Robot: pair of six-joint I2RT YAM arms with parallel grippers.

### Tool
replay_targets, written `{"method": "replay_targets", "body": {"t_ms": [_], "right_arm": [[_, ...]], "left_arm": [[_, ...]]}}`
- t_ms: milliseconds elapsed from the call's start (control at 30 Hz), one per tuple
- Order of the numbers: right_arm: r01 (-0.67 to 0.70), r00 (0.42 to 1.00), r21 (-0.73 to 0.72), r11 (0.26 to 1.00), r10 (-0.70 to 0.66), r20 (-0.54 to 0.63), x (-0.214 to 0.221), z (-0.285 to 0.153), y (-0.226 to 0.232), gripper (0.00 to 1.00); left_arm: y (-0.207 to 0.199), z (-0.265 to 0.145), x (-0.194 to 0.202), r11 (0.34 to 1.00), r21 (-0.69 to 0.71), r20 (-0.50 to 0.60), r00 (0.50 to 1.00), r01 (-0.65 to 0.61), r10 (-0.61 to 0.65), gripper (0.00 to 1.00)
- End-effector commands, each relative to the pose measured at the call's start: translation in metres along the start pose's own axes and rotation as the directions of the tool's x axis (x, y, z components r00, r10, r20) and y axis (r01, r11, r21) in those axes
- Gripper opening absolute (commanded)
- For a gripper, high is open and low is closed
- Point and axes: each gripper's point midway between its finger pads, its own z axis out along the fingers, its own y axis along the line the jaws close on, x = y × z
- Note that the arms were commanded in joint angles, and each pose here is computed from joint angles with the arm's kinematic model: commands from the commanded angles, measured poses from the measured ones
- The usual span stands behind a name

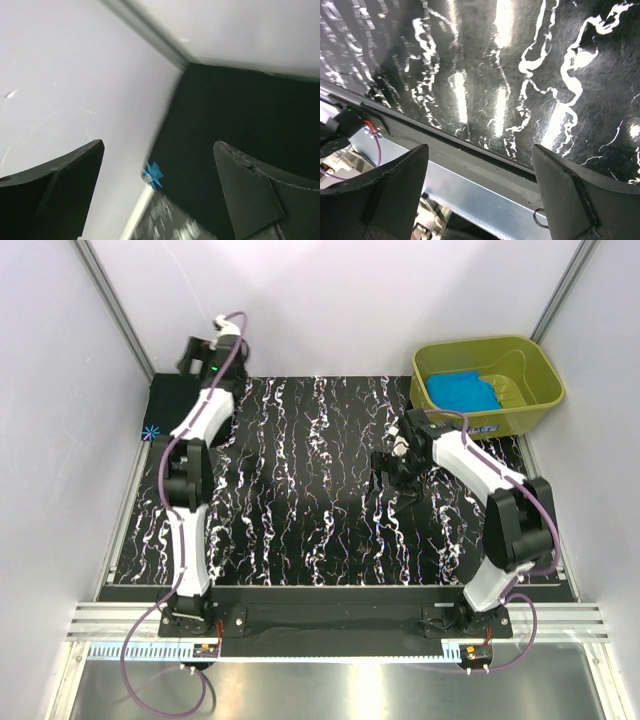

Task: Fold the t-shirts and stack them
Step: Reset both grippers

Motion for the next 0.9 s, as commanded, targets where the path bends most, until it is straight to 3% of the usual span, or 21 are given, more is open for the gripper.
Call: {"method": "replay_targets", "body": {"t_ms": [0,33,100,133,200,233,300,333,367,400,433,467,533,567,633,700,733,800,833,867], "right_arm": [[0.003,0.998,-0.066,0.998,0.002,0.065,0.006,-0.024,0.015,0.91],[0.002,0.997,-0.075,0.997,0.004,0.08,0.011,-0.028,0.015,0.92],[0.006,0.995,-0.085,0.996,0.002,0.099,0.015,-0.031,0.016,0.92],[0.001,0.994,-0.089,0.996,0.009,0.108,0.021,-0.034,0.016,0.93],[-0.003,0.993,-0.096,0.995,0.015,0.116,0.025,-0.036,0.016,0.97],[-0.016,0.991,-0.103,0.995,0.029,0.13,0.028,-0.04,0.017,0.98],[-0.02,0.986,-0.113,0.993,0.038,0.163,0.027,-0.043,0.018,1.0],[-0.041,0.983,-0.124,0.991,0.062,0.173,0.032,-0.044,0.018,1.0],[-0.05,0.98,-0.133,0.99,0.074,0.186,0.033,-0.044,0.018,1.0],[-0.055,0.978,-0.152,0.987,0.084,0.192,0.035,-0.042,0.019,1.0],[-0.072,0.971,-0.179,0.981,0.11,0.213,0.037,-0.039,0.019,1.0],[-0.084,0.967,-0.192,0.978,0.127,0.222,0.038,-0.037,0.018,1.0],[-0.107,0.957,-0.243,0.964,0.166,0.237,0.043,-0.029,0.017,1.0],[-0.118,0.953,-0.254,0.96,0.182,0.243,0.045,-0.026,0.015,1.0],[-0.136,0.933,-0.292,0.947,0.221,0.283,0.047,-0.019,0.01,1.0],[-0.118,0.915,-0.343,0.932,0.236,0.328,0.044,-0.015,0.011,1.0],[-0.162,0.908,-0.358,0.92,0.281,0.311,0.054,-0.004,0.002,1.0],[-0.134,0.89,-0.419,0.898,0.295,0.348,0.049,0.002,0.004,1.0],[-0.209,0.884,-0.432,0.877,0.359,0.301,0.063,0.021,-0.009,1.0],[-0.238,0.873,-0.442,0.865,0.39,0.293,0.066,0.029,-0.014,1.0]], "left_arm": [[0.012,-0.095,-0.057,0.979,0.107,0.068,0.981,0.175,-0.183,0.99],[-0.005,-0.114,-0.047,0.964,0.211,0.03,0.985,0.16,-0.17,0.99],[-0.026,-0.173,-0.04,0.889,0.372,-0.021,0.961,0.265,-0.277,0.99],[-0.044,-0.2,-0.035,0.827,0.487,-0.052,0.955,0.281,-0.293,0.99],[-0.067,-0.265,-0.016,0.679,0.638,-0.154,0.925,0.362,-0.349,0.99],[-0.082,-0.296,-0.01,0.573,0.732,-0.201,0.921,0.367,-0.333,0.99],[-0.091,-0.345,0.021,0.418,0.765,-0.371,0.866,0.49,-0.336,0.99],[-0.1,-0.377,0.024,0.255,0.806,-0.454,0.834,0.534,-0.314,0.99],[-0.103,-0.403,0.052,0.156,0.763,-0.574,0.769,0.627,-0.282,0.99],[-0.105,-0.423,0.059,0.066,0.753,-0.62,0.74,0.654,-0.259,0.99],[-0.102,-0.448,0.051,-0.074,0.755,-0.645,0.718,0.652,-0.262,0.99],[-0.099,-0.471,0.079,-0.121,0.717,-0.694,0.687,0.686,-0.217,0.99],[-0.089,-0.497,0.081,-0.24,0.71,-0.704,0.673,0.662,-0.229,0.99],[-0.083,-0.51,0.102,-0.268,0.685,-0.727,0.659,0.678,-0.193,0.99],[-0.074,-0.526,0.109,-0.363,0.665,-0.737,0.651,0.652,-0.181,0.99],[-0.072,-0.531,0.148,-0.385,0.58,-0.801,0.588,0.718,-0.112,0.99],[-0.069,-0.535,0.167,-0.438,0.523,-0.834,0.544,0.731,-0.088,0.99],[-0.048,-0.538,0.162,-0.569,0.463,-0.867,0.48,0.68,-0.132,0.99],[-0.042,-0.538,0.167,-0.602,0.428,-0.885,0.446,0.674,-0.131,0.99],[-0.042,-0.534,0.198,-0.598,0.357,-0.92,0.381,0.718,-0.092,0.99]]}}
